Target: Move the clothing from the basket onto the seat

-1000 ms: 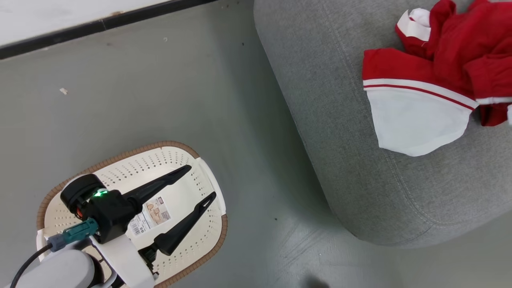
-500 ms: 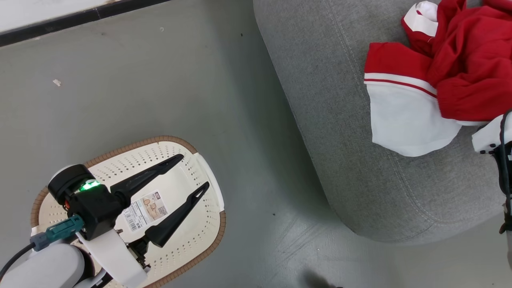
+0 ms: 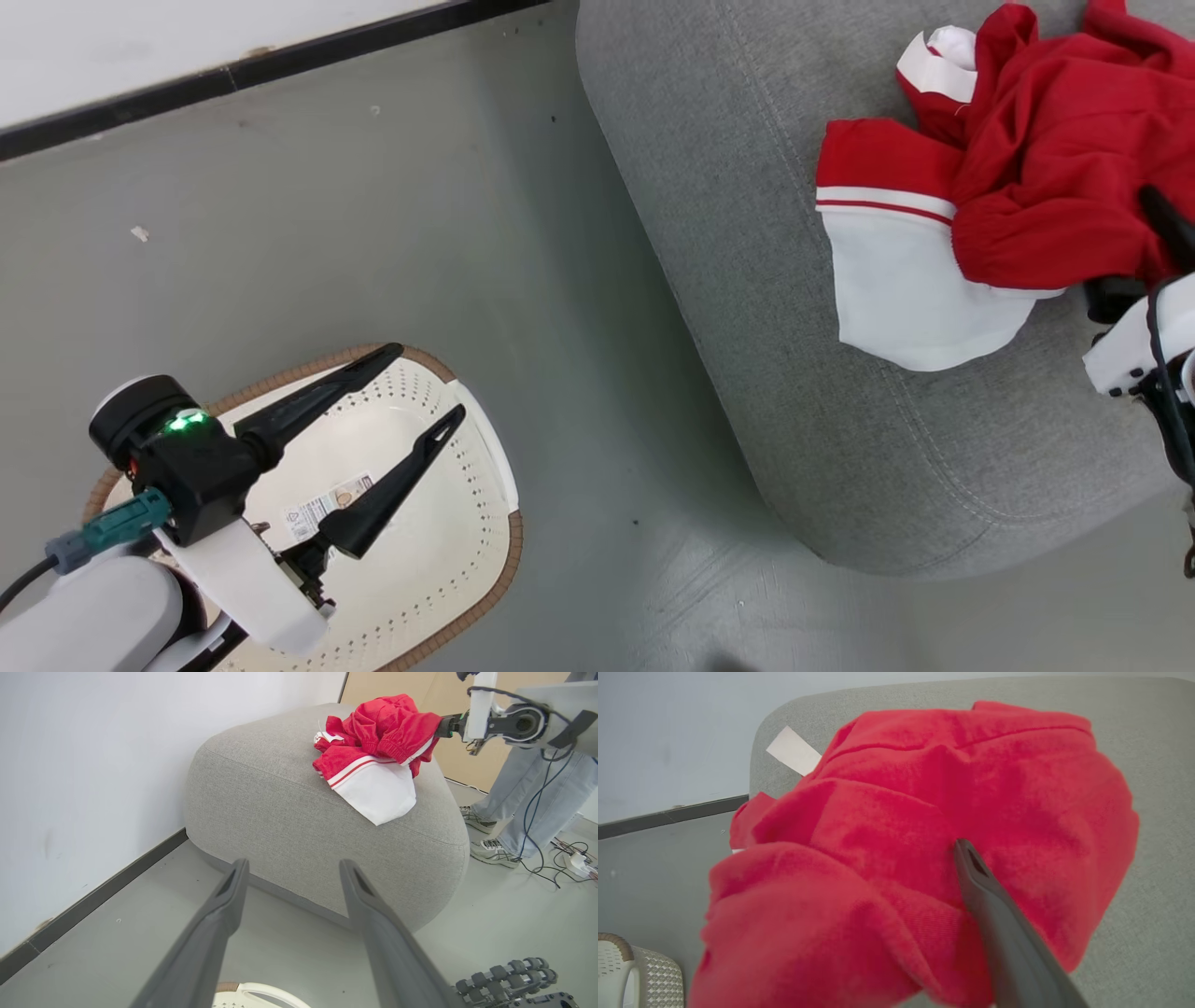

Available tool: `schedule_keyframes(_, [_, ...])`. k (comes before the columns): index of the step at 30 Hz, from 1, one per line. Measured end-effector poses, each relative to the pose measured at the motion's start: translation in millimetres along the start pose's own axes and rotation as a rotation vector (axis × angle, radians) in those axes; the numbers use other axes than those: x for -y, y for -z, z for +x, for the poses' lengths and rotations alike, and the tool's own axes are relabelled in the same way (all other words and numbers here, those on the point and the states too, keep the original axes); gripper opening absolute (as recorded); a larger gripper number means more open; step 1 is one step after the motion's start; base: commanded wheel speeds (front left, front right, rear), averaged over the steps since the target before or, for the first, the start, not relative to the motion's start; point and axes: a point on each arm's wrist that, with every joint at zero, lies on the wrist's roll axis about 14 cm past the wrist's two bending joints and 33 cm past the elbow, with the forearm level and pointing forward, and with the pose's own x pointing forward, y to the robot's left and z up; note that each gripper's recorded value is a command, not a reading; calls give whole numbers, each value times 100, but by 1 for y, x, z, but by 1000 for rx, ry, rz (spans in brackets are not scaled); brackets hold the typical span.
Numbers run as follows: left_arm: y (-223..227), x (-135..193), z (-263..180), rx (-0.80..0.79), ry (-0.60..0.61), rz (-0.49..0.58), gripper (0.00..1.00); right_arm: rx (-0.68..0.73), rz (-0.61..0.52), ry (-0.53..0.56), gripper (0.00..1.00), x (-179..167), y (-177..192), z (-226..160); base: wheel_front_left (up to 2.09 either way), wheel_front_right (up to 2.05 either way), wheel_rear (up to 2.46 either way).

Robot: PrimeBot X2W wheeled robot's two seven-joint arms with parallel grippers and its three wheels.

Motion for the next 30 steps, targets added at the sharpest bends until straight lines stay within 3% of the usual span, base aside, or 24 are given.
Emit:
schedule_keyframes(14, [-19,5,-2,22,-36,34,100,33,9,-17,100,34,-26,-43,0,0,0])
schedule_keyframes(25, [-30,17,-6,34,-83,45,100,3,62,-96,100,33,-30,-78,0,0,0])
schedule_keyframes(30, [-36,22,-10,41,-116,43,100,80,43,-130,100,35,-60,-92,0,0,0])
